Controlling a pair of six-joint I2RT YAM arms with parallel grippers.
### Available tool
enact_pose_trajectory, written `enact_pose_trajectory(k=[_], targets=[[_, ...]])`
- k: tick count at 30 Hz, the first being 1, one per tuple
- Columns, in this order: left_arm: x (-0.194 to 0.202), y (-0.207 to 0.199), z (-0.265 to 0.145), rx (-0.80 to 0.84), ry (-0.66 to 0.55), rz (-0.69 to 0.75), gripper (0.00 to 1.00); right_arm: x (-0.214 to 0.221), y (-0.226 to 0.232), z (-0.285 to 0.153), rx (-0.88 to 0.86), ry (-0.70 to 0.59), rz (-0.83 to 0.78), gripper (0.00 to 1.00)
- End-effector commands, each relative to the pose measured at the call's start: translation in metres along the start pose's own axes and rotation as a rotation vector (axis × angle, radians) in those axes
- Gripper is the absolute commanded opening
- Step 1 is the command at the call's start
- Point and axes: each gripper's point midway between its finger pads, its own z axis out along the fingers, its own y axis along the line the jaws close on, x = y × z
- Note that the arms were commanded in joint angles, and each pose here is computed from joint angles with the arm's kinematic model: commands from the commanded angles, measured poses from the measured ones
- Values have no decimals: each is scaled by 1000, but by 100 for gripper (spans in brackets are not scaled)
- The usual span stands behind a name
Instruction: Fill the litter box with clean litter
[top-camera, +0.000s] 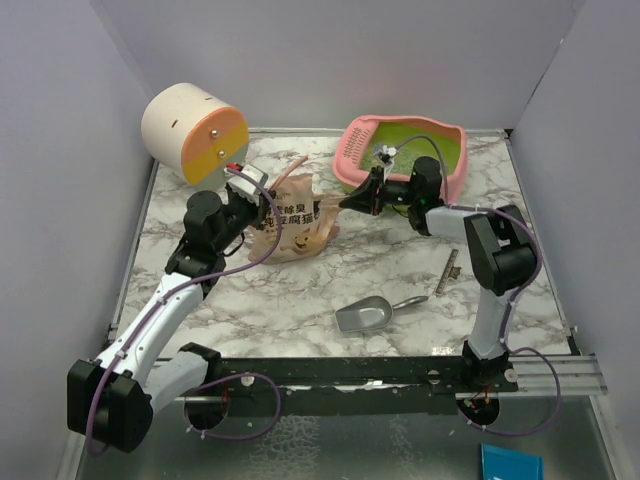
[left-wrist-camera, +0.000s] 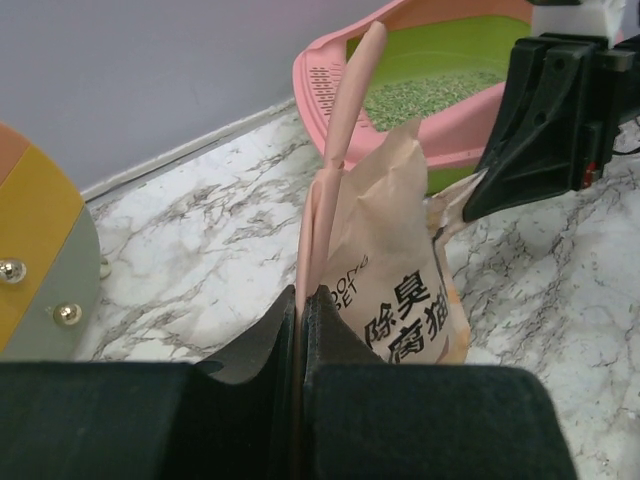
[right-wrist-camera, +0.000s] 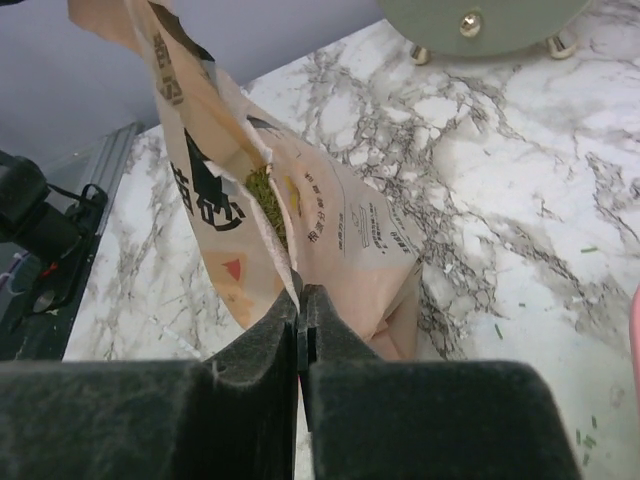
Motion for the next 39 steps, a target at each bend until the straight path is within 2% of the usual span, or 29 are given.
enact_pose_trajectory(k=[1,7,11,12,14,16,18,20,26,31,39], targets=[[-52,2,4,21,-103,73,0,-35,18,-15,165,-66,-82,1],[-74,-12,4,107,-140,68,0,-46,53,-33,218,-68,-70,1],[-71,-16,0,123,-140,68,0,-44,56,-42,295,-38,-45,1],[-67,-13,-2,105,-135,65,6,-42,53,-47,335,-36,-33,1],[-57,-5,-7,44,-136,43,37,-38,47,-57,403,-34,-12,1],[-48,-3,-14,15,-153,23,61,-33,42,-65,442,-26,13,1],[-42,-2,-21,-5,-173,-11,74,-28,41,-70,461,-20,29,1],[-35,-4,-29,-2,-191,-50,82,-24,40,-73,474,-12,35,1],[-12,1,-35,29,-214,-123,85,-25,42,-81,487,-12,36,1],[-17,4,-22,128,-273,-244,83,-33,47,-82,476,-19,20,1],[-20,-25,-23,435,-390,-428,80,-34,43,-76,419,-23,46,1]])
